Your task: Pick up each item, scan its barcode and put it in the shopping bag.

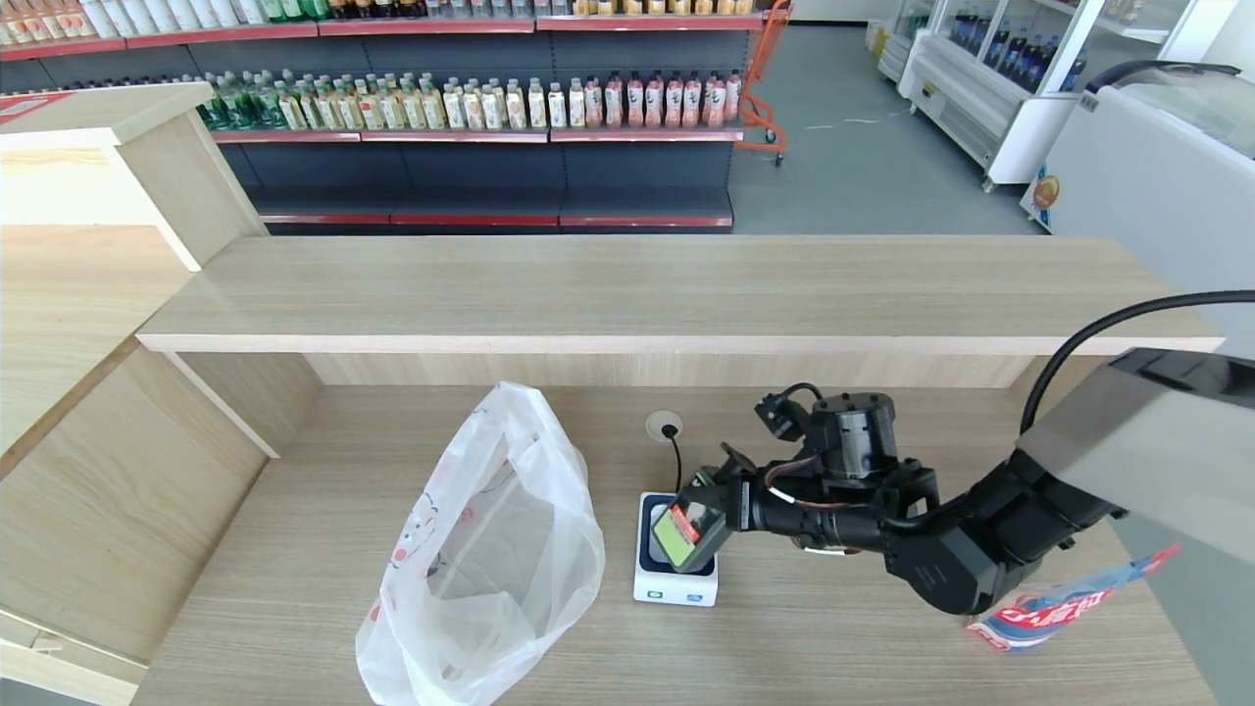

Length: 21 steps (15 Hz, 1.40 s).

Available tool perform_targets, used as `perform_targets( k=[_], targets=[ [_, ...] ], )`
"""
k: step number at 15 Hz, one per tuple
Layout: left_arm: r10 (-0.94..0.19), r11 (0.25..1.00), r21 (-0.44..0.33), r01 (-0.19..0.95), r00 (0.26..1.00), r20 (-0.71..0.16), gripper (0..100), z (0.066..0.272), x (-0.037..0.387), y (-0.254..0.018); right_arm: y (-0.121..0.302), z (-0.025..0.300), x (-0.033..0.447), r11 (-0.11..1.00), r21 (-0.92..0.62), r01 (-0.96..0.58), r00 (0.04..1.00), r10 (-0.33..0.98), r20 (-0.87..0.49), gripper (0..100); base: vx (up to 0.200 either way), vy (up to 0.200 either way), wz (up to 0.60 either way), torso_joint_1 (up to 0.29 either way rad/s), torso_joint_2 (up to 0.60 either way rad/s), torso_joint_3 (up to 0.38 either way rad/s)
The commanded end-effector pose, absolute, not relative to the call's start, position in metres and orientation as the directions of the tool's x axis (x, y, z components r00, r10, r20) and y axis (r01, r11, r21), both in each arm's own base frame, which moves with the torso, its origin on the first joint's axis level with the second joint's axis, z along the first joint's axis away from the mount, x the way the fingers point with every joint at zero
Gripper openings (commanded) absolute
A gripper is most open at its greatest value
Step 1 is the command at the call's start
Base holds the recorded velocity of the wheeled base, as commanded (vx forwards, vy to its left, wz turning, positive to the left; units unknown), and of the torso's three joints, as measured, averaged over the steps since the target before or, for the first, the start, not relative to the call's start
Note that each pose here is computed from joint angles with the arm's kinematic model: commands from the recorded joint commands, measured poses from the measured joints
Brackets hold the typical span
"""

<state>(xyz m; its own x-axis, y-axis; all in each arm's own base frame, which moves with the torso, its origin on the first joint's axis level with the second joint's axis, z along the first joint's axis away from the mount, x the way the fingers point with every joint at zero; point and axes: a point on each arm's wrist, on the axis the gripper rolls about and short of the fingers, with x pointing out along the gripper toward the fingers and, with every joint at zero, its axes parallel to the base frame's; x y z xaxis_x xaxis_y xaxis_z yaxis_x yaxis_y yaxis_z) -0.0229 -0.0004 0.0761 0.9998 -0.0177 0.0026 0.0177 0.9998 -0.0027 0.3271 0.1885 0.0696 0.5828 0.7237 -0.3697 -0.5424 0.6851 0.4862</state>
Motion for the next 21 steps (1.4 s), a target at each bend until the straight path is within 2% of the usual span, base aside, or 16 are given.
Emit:
perform_targets(
  k=[1,2,4,6,9,12,19,21],
  targets=[
    [-0.018,1.000,-0.003,0.018,1.000,0.003,100,0.076,-0.023,0.000,0.170,0.120,0.308,0.655,0.526,-0.543,0.626,0.733,-0.267,0,0.000,0.000,0.00,0.000,0.00,0.000],
    [-0.018,1.000,-0.005,0.018,1.000,0.003,100,0.076,-0.023,0.000,0.152,0.141,0.294,0.675,0.462,-0.575,0.661,0.717,-0.224,0,0.000,0.000,0.00,0.000,0.00,0.000],
    [-0.018,1.000,-0.003,0.018,1.000,0.003,100,0.076,-0.023,0.000,0.135,0.157,0.278,0.715,0.328,-0.617,0.698,0.690,-0.192,0,0.000,0.000,0.00,0.000,0.00,0.000],
    [-0.018,1.000,-0.005,0.018,1.000,0.003,100,0.076,-0.023,0.000,0.121,0.158,0.249,0.737,0.261,-0.624,0.710,0.674,-0.203,0,0.000,0.000,0.00,0.000,0.00,0.000],
    [-0.018,1.000,-0.003,0.018,1.000,0.003,100,0.076,-0.023,0.000,0.111,0.146,0.228,0.744,0.271,-0.611,0.701,0.668,-0.251,0,0.000,0.000,0.00,0.000,0.00,0.000],
    [-0.018,1.000,-0.003,0.018,1.000,0.003,100,0.076,-0.023,0.000,0.109,0.144,0.223,0.740,0.350,-0.574,0.700,0.666,-0.260,0,0.000,0.000,0.00,0.000,0.00,0.000],
    [-0.018,1.000,-0.001,0.018,1.000,0.003,100,0.076,-0.023,0.000,0.106,0.142,0.219,0.739,0.385,-0.553,0.700,0.663,-0.267,0,0.000,0.000,0.00,0.000,0.00,0.000],
    [-0.017,1.000,-0.003,0.017,1.000,0.003,100,0.076,-0.023,0.000,0.107,0.143,0.220,0.736,0.394,-0.550,0.699,0.664,-0.264,0,0.000,0.200,0.00,0.002,0.00,0.002]
  ],
)
